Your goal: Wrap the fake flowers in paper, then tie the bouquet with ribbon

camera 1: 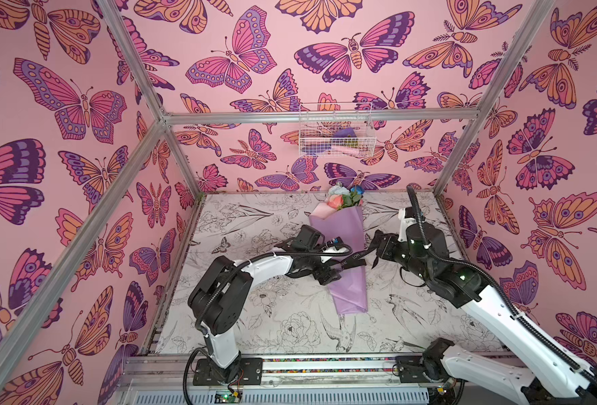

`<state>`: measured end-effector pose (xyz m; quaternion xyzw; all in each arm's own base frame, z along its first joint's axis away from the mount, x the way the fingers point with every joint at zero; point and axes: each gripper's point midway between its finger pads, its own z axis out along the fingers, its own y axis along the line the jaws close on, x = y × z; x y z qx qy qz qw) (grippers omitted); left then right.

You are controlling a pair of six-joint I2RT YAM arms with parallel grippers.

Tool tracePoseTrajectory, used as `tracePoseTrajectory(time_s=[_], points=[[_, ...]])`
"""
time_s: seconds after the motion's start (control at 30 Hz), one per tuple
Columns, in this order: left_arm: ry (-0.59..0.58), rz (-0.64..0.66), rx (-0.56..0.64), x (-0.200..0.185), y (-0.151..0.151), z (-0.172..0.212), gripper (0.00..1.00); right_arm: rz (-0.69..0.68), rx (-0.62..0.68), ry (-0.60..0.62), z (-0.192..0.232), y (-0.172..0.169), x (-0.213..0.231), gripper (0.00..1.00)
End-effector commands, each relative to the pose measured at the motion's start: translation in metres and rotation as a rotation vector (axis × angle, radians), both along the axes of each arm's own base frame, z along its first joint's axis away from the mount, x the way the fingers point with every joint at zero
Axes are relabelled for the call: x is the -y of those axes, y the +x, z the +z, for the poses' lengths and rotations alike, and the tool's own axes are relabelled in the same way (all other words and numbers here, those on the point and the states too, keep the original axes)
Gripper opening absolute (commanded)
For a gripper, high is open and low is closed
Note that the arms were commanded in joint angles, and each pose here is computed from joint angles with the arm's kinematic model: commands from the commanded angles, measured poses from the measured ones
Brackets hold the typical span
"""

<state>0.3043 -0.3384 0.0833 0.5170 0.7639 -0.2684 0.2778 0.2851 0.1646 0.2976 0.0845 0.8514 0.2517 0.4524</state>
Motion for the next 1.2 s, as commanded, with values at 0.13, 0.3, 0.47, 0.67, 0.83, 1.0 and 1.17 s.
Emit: tracePoseTrajectory(time_s=[0.13, 0.3, 0.47, 0.67, 0.83, 1.0, 1.17], points=[[0.062, 0.061, 0.076, 0.004, 0.026, -0.01, 0.89, 0.021, 0.025, 0.046, 0.015, 0.004, -0.007, 0.0], [0.063, 0.076, 0.066, 0.01, 0.035, -0.017, 0.79, 0.051, 0.018, 0.088, 0.018, 0.003, -0.015, 0.0], [0.072, 0.088, 0.053, 0.012, 0.04, -0.025, 0.73, 0.055, 0.012, 0.108, 0.017, 0.002, -0.016, 0.0], [0.066, 0.095, 0.002, 0.013, 0.042, -0.033, 0.58, 0.061, -0.006, 0.121, 0.007, 0.003, -0.019, 0.0], [0.035, 0.12, -0.041, 0.013, 0.043, -0.027, 0.29, 0.065, -0.019, 0.149, -0.001, 0.001, -0.02, 0.0], [-0.005, 0.167, -0.074, 0.012, 0.047, -0.014, 0.14, 0.118, -0.013, 0.247, -0.003, -0.005, -0.032, 0.0], [-0.069, 0.197, -0.125, 0.016, 0.043, -0.004, 0.07, 0.135, -0.03, 0.319, -0.011, -0.003, -0.042, 0.0]])
